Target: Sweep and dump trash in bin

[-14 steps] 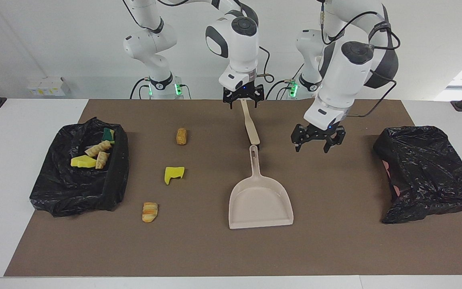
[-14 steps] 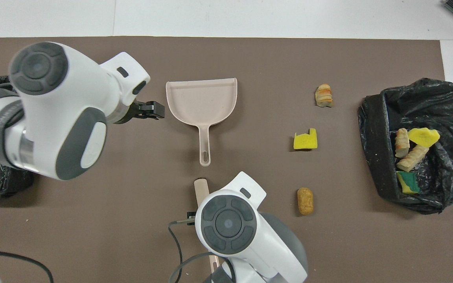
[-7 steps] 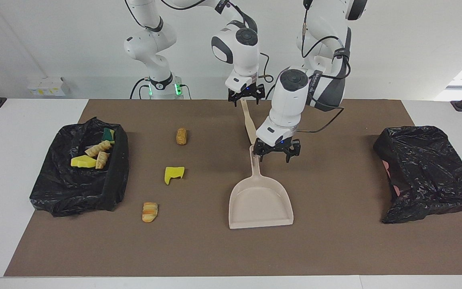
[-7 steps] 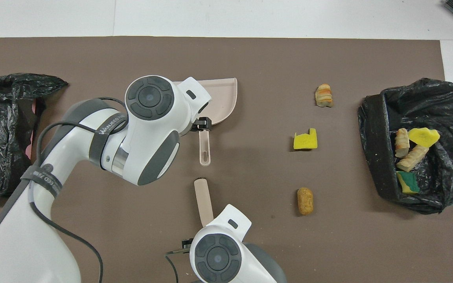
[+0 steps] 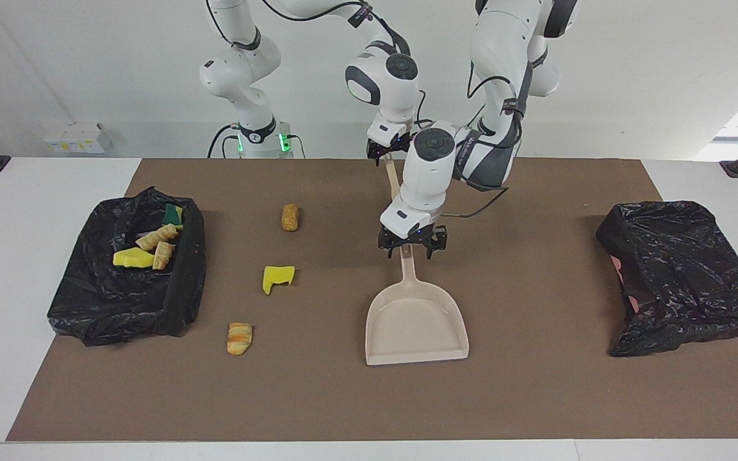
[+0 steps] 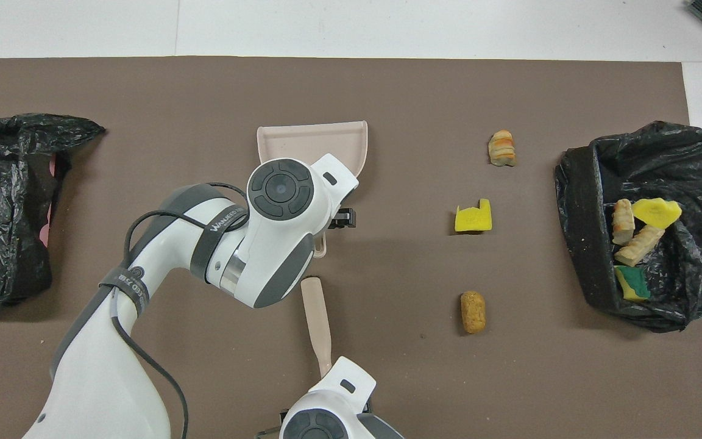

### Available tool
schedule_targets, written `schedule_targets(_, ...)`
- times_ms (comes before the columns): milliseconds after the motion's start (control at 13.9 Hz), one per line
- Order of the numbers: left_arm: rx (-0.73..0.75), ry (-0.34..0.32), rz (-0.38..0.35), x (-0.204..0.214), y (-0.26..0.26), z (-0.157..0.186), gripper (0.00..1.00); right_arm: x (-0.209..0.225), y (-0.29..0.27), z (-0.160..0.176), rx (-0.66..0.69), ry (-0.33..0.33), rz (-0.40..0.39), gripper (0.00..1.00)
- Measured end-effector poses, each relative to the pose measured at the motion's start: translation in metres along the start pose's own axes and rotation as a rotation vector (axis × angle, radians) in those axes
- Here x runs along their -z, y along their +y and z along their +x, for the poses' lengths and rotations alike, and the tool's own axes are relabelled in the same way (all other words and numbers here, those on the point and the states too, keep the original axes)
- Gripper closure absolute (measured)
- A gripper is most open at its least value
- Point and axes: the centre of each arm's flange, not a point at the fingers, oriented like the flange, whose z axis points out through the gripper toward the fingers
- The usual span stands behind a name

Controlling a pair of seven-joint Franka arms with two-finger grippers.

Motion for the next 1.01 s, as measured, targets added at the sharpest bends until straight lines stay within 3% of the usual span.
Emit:
schedule_targets(144,-0.001,-0.008,0.003,-0.005,0.001,-0.001,0.04,-0.007,0.001,-0.009,0.011,-0.008,-0.014,0.00)
schedule_targets(216,0.001,-0.007,0.003,-0.005,0.001,-0.001,0.07,-0.007,0.002,-0.011,0.013,-0.007,-0.015,0.06)
schedule_targets(287,0.001,-0.009,0.003,-0.005,0.001,-0.001,0.18,-0.006,0.003,-0.012,0.012,-0.003,-0.013,0.07)
schedule_targets(359,0.000,-0.011,0.005,-0.006,0.001,-0.001,0.33,-0.005,0.003,-0.011,0.011,0.003,-0.007,0.17)
schedule_targets(575,0.000,-0.017,0.008,-0.007,0.001,-0.003,0.68,-0.003,0.004,-0.004,0.002,0.035,0.024,0.53)
schedule_targets(719,0.001,-0.016,0.008,-0.007,0.000,-0.002,0.68,-0.004,0.006,-0.002,-0.005,0.037,0.027,0.73)
schedule_targets(1006,-0.020,0.018,0.001,0.012,-0.018,0.013,0.68,-0.002,0.010,0.004,-0.045,0.044,0.036,0.73)
